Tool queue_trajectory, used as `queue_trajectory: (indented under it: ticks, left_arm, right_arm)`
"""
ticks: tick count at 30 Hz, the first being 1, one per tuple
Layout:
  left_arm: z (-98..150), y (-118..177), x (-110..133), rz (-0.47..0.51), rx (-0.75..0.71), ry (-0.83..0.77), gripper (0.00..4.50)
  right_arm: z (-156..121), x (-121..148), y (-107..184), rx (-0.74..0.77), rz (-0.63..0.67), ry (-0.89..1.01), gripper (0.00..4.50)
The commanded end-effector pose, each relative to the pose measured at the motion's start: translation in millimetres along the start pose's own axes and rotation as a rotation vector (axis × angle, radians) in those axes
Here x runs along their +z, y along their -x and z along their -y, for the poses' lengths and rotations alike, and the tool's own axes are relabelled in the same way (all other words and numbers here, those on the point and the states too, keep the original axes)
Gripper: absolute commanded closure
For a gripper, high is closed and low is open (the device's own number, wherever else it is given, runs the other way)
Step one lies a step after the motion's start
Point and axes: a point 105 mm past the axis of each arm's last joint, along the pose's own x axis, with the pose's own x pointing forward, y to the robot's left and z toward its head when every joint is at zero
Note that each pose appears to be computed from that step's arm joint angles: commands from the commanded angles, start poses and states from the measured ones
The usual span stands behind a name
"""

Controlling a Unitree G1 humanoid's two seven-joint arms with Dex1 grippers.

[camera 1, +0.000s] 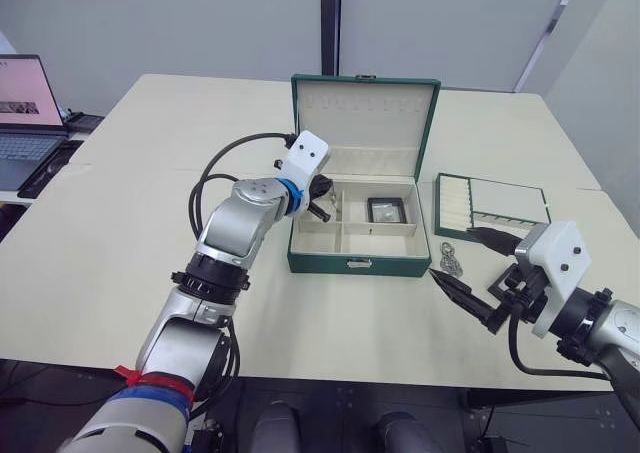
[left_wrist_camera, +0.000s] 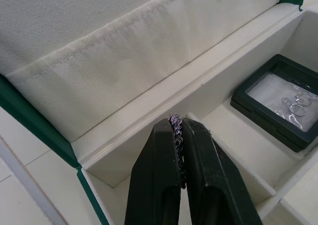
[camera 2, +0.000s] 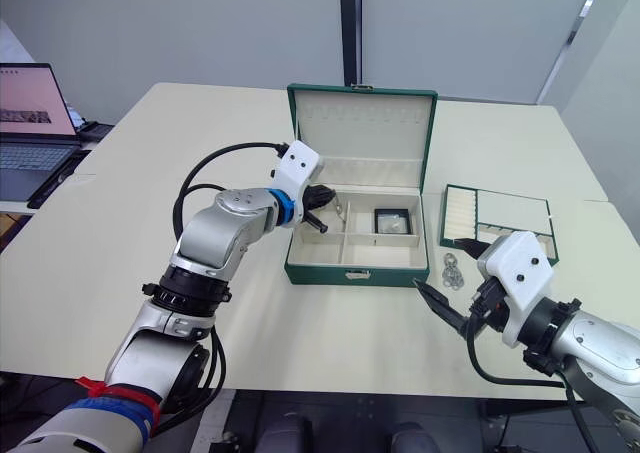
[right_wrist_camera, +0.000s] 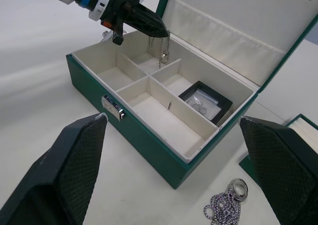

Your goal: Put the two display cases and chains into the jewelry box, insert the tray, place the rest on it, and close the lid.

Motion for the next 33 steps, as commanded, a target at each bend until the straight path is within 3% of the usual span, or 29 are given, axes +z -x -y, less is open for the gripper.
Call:
queue_trajectory:
  ticks: [1,8,9,10,17,19,27,33]
  left_arm:
    - [1,1,16,0.047,0.006,-0.035,4.49]
    - [3,1,17,0.055,-0.022,0.007,4.49]
    - [3,1,17,0.057,-0.028,0.023,3.91]
    - [4,1,17,0.058,-0.036,0.031,3.75]
    - [3,2,23,0.08,-0.026,0.021,1.51]
    - [3,2,24,0.086,-0.032,0.017,1.19]
    - [9,5,35,0.139,-0.078,0.024,1.19]
    - [16,15,47,0.191,-0.138,0.033,2.59]
  right_arm:
    - [-2,9,3,-0.009,0.024,0.042,0.0]
    - [-2,9,2,-0.008,0.025,0.043,0.0]
    - [-2,9,2,-0.008,0.025,0.043,0.0]
    - [-1,9,2,-0.009,0.025,0.044,0.0]
    - [-1,9,2,-0.01,0.025,0.045,0.0]
    - [-1,9,2,-0.009,0.025,0.045,0.0]
    - [0,10,0,-0.007,0.028,0.046,0.0]
    - [1,10,-1,-0.004,0.028,0.048,0.0]
